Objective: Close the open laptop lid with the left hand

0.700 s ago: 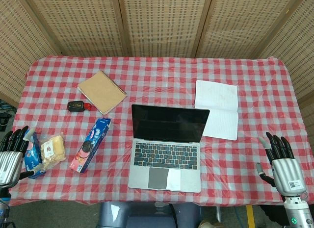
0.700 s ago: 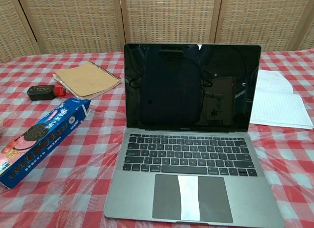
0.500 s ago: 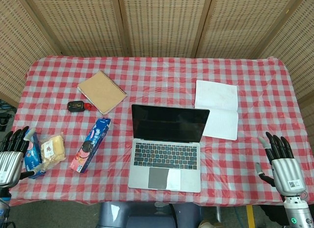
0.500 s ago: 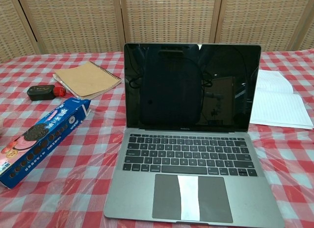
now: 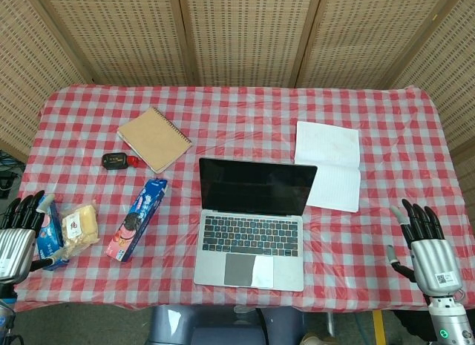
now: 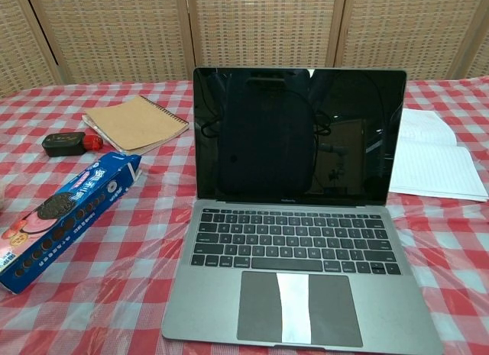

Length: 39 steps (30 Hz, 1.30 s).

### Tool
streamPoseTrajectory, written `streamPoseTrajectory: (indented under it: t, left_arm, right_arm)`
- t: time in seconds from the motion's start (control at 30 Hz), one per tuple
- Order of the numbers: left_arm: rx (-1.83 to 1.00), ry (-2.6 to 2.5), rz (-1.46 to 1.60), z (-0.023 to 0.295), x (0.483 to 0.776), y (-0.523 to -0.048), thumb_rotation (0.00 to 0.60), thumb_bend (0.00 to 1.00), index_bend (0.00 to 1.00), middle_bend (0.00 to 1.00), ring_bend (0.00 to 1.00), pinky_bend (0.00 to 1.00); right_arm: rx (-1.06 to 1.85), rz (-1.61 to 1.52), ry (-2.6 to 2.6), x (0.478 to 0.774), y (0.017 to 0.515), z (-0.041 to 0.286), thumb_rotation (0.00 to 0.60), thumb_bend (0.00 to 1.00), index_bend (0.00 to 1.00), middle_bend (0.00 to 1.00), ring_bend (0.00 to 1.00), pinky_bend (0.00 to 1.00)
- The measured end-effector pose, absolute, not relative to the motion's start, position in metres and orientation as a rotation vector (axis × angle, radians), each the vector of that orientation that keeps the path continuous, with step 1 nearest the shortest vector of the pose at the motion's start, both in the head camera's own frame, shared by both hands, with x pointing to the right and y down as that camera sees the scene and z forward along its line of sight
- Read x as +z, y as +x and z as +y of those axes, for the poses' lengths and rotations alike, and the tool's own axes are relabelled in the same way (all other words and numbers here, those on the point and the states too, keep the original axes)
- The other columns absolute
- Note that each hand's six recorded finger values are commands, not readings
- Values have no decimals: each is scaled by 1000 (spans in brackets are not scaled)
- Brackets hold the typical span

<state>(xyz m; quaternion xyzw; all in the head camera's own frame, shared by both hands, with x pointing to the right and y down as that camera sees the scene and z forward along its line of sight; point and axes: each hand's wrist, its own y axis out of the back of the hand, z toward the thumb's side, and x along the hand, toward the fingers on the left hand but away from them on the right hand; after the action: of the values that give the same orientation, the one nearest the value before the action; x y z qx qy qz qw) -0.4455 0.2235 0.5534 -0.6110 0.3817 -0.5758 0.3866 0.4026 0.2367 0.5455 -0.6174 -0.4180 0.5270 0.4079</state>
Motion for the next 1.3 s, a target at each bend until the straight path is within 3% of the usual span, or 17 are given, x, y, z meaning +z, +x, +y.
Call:
streamPoseTrajectory:
  t: [0.93,1.1,1.3]
  left_arm:
    - [-1449,-1608,961,220,553,-439,600,34,0,0,0,0]
    - [-1413,-1650,926,199,548,-434,600,158,0,0,0,0]
    - [-1351,-1700,887,162,546,-418,600,485,0,0,0,0]
  right_arm:
    - [1348,-1048,-1561,551,405,237,600,672,0,0,0,0]
    - [1369,-1054,-1549,555,409,235,600,686,0,0,0,0]
    - [1395,-1048,-1537,561,412,234,600,688,0,0,0,0]
